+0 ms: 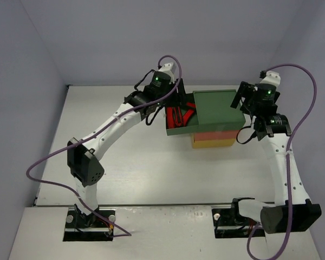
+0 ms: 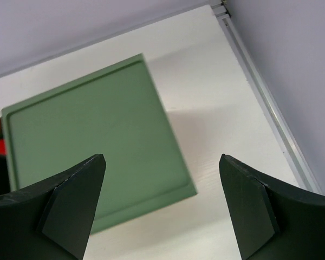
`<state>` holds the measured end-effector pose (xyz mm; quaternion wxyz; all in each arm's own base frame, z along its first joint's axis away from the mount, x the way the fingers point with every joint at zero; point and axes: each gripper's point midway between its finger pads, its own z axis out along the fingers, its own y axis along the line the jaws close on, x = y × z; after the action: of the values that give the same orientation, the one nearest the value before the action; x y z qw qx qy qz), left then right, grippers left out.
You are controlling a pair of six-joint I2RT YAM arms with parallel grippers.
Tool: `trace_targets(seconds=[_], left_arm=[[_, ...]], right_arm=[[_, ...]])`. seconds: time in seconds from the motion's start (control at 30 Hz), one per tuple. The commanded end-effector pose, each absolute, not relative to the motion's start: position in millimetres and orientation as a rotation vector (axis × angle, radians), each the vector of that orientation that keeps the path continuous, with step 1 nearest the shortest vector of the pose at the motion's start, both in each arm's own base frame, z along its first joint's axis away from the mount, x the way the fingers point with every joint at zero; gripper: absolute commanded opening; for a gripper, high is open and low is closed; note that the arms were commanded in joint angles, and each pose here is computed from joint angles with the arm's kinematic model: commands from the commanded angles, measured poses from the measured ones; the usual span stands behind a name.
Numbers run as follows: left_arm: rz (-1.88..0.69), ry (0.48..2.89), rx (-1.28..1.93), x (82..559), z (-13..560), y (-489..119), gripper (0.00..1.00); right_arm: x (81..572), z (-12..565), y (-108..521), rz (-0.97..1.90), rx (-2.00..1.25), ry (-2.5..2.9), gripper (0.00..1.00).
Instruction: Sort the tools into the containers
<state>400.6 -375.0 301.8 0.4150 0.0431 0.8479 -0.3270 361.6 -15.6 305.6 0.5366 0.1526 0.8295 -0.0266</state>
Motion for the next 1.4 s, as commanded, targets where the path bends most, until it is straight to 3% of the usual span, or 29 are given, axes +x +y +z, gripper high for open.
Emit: trace_targets(seconds=[0.0, 0.37, 0.97, 1.37], left_arm=[[-0.651, 1.961, 0.300, 386.9, 361.2, -321.1, 0.53], [-0.603, 1.955, 0.684, 384.1, 291.4, -263.2, 0.51], [-0.818, 1.797, 0.973, 418.0, 238.2, -330.4, 0.47], [-0.978, 1.474, 1.108, 410.6, 284.2, -408.6, 0.47]], right_arm=[[388.6, 321.5, -15.7, 0.072, 0.299, 1.949, 0.84], [418.8, 288.2, -7.3, 0.319, 0.247, 2.037, 0.79], [419.5, 255.6, 1.4, 0.396, 0.233, 2.103, 0.79], [423.5, 243.4, 9.6, 0.453, 0.211, 2.123, 0.76]])
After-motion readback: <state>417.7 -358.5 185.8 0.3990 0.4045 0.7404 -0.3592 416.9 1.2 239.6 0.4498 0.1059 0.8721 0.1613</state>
